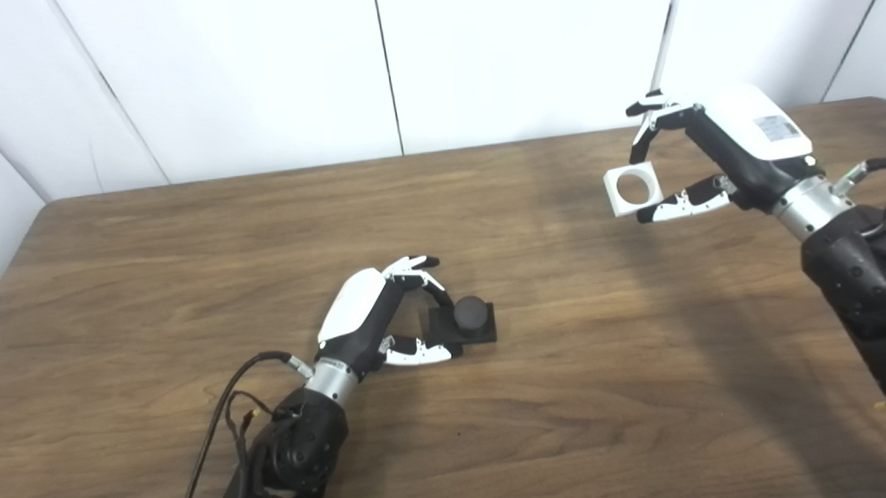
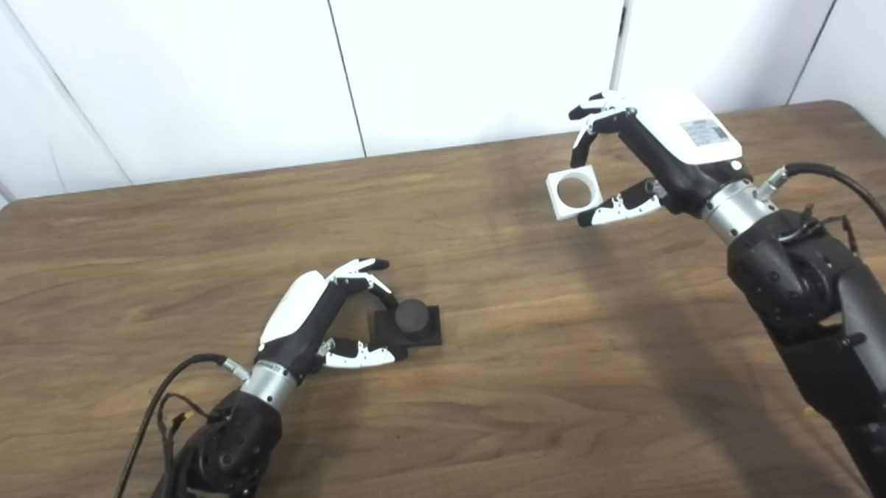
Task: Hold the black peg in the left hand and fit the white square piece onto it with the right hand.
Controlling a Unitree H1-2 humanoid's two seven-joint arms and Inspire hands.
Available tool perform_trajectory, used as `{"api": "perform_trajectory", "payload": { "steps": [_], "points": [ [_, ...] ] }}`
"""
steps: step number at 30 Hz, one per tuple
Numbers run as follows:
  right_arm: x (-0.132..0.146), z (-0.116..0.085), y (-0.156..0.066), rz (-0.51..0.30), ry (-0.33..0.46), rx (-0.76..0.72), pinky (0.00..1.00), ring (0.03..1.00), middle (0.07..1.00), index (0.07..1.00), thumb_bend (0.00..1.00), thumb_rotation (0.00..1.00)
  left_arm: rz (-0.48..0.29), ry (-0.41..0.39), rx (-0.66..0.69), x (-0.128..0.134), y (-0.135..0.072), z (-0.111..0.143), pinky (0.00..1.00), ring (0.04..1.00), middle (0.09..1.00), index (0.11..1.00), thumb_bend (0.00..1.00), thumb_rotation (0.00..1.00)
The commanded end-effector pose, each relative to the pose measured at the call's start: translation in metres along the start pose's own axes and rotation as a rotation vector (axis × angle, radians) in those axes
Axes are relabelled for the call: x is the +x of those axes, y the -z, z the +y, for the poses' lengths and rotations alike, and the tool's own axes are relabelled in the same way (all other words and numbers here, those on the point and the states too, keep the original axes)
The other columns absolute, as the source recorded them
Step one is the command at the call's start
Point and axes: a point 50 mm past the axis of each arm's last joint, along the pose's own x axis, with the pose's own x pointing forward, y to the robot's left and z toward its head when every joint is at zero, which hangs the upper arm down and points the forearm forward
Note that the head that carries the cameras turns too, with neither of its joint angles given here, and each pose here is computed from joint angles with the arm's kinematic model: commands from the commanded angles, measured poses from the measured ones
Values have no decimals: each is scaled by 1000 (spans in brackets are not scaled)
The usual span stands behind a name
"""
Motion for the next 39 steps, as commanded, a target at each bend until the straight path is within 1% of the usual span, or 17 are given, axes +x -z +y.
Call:
{"api": "perform_trajectory", "payload": {
  "steps": [1,3,7,13,17,20,23,28,31,32,34,37,39],
  "points": [
    [6,-26,-8,-68,74,-31,774,873,808,480,523,138,159,126,14,-12,27,-24,828,918,876,493,516,88],
    [7,-26,-9,-75,72,-29,773,873,808,480,523,138,156,129,18,-12,27,-24,837,917,876,495,516,89],
    [7,-26,-12,-79,66,-21,781,873,808,481,524,137,155,132,36,-11,28,-25,819,914,876,495,515,90],
    [7,-24,-13,-102,68,-12,788,870,805,480,523,138,150,126,39,-12,29,-24,842,912,873,494,516,89],
    [5,-22,-16,-115,65,13,761,862,801,480,523,139,155,130,41,-13,30,-24,840,914,876,494,516,89],
    [1,-21,-32,-136,54,46,764,871,804,480,523,140,154,131,40,-13,29,-24,865,916,875,494,516,89],
    [-1,-19,-43,-161,48,55,746,878,807,480,523,141,150,131,43,-13,29,-24,863,916,874,493,516,89],
    [-4,-15,-62,-196,58,72,732,892,814,480,522,142,151,132,43,-12,28,-26,873,916,874,493,517,88],
    [-5,-12,-73,-210,69,86,746,893,816,480,521,142,151,132,42,-12,28,-26,875,917,874,493,517,88],
    [-5,-11,-77,-212,71,92,759,890,815,480,521,142,149,131,41,-11,28,-26,866,917,875,493,517,88],
    [-6,-8,-84,-210,71,105,744,886,812,480,521,142,148,130,40,-11,28,-26,842,914,873,492,517,88],
    [-7,-2,-94,-199,63,125,719,887,816,480,521,143,149,130,37,-12,28,-27,849,917,876,493,517,87],
    [-7,2,-100,-196,56,142,729,888,819,480,519,143,148,130,38,-11,28,-27,862,918,874,493,518,87]
  ]
}}
